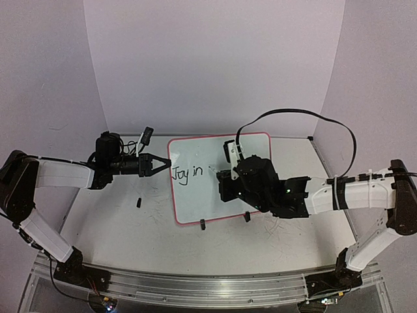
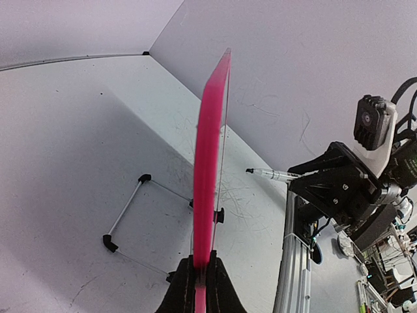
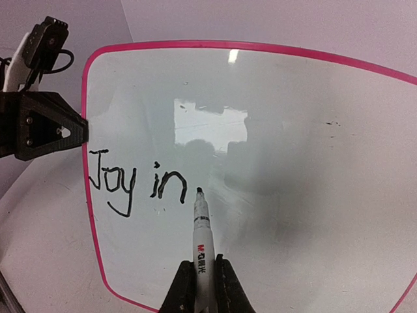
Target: Write a sentence on the whiteboard
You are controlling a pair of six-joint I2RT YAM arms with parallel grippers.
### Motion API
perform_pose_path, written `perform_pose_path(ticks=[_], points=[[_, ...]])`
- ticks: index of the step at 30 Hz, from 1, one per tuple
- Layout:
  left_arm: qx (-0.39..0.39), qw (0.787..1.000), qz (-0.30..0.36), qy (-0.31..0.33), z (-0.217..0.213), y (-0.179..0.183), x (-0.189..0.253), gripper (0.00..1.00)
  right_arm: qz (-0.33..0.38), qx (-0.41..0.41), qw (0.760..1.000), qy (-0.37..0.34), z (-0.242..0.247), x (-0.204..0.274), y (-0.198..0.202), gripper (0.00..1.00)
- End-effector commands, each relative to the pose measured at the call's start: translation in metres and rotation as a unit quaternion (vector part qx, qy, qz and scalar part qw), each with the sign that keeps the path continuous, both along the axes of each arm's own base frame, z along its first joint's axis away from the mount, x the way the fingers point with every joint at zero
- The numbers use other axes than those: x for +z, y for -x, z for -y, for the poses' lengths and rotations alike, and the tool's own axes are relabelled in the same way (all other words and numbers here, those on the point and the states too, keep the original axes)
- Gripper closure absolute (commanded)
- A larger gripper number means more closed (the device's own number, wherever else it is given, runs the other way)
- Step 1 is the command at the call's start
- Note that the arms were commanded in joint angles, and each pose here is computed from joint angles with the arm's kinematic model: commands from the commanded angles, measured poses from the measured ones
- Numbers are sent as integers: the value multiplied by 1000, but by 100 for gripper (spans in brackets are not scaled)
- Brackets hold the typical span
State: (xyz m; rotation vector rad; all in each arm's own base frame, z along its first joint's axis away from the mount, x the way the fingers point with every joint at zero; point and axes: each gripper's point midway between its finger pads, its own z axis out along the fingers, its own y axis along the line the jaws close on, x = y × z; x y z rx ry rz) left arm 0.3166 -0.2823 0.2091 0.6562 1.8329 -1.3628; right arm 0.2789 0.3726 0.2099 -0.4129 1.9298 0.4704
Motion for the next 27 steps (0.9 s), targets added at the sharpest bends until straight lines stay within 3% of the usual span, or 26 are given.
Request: perform_pose_path(ticks=[1,27], points=[[2,999,43,18,0,-3,30,100,25,-40,999,-20,13,25,-5,100],[-4,999,46,17,0,-1,31,100,21,-36,999,-16,-9,22,-21,100]])
